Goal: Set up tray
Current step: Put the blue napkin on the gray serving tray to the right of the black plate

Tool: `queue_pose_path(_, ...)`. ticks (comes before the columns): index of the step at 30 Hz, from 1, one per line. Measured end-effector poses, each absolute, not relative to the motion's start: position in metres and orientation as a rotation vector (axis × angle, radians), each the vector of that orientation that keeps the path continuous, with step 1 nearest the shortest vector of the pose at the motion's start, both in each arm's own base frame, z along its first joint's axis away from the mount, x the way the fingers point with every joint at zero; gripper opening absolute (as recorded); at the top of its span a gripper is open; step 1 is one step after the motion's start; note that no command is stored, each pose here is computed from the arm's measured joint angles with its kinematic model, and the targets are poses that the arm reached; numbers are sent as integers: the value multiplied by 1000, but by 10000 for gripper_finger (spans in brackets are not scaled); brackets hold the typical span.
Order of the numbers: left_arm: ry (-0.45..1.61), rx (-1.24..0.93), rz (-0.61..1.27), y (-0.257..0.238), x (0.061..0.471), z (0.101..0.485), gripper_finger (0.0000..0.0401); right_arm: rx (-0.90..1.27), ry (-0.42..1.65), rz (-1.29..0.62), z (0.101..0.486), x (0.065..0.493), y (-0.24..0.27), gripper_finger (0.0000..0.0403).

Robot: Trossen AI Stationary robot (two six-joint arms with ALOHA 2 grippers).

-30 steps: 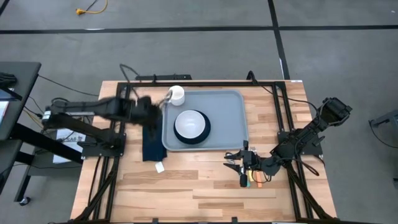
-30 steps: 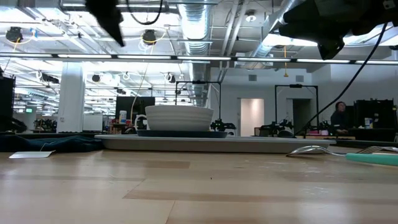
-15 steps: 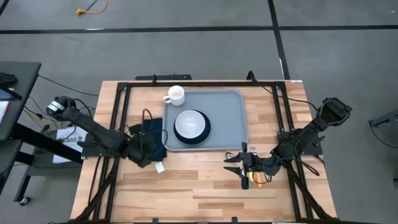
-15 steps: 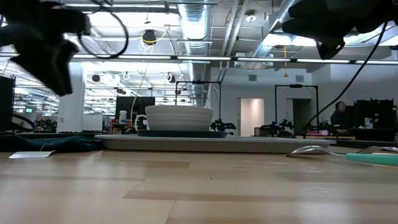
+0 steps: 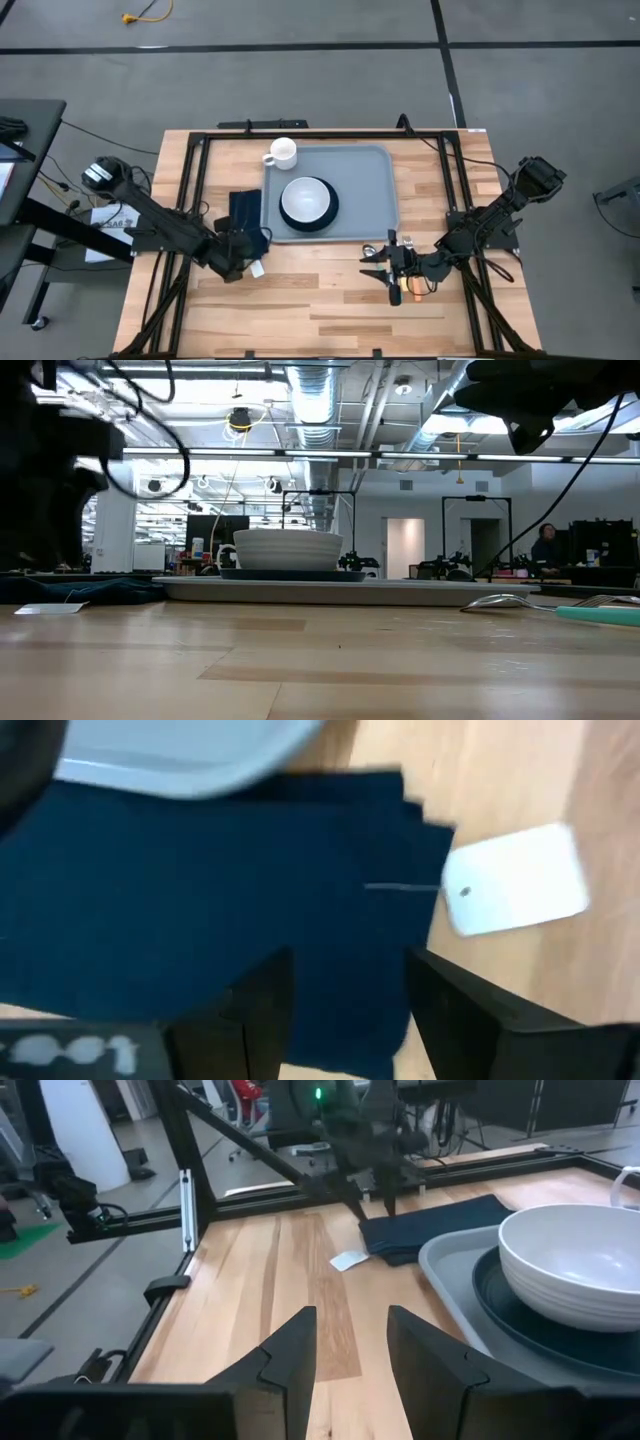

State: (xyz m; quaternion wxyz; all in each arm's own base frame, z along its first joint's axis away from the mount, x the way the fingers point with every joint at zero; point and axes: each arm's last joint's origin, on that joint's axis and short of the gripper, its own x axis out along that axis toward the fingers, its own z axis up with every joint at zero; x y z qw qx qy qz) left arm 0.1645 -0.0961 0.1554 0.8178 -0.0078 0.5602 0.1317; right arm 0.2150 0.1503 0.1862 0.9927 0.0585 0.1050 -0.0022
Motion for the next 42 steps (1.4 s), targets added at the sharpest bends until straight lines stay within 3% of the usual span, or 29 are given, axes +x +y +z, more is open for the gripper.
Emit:
queue_pose_path(8,1297,121,352,-103,177,122,178,117,210,-4,186,215,150,118)
queue_pose_path(15,1294,113,353,-105,180,117,173,117,211,-4,186,215,150,118)
queue_pose_path(19,1341,27,353,-108,182,120,126,117,210,-4,186,215,150,118)
queue_pose_path(23,1417,-22,261,-115,186,126,32,117,210,-4,186,215,150,118)
queue_pose_path(30,1585,-40,98,-137,188,152,13,117,210,-4,186,215,150,118)
queue_pose_path(42,1501,73,22,-173,201,247,3,90,209,-19,186,218,146,118)
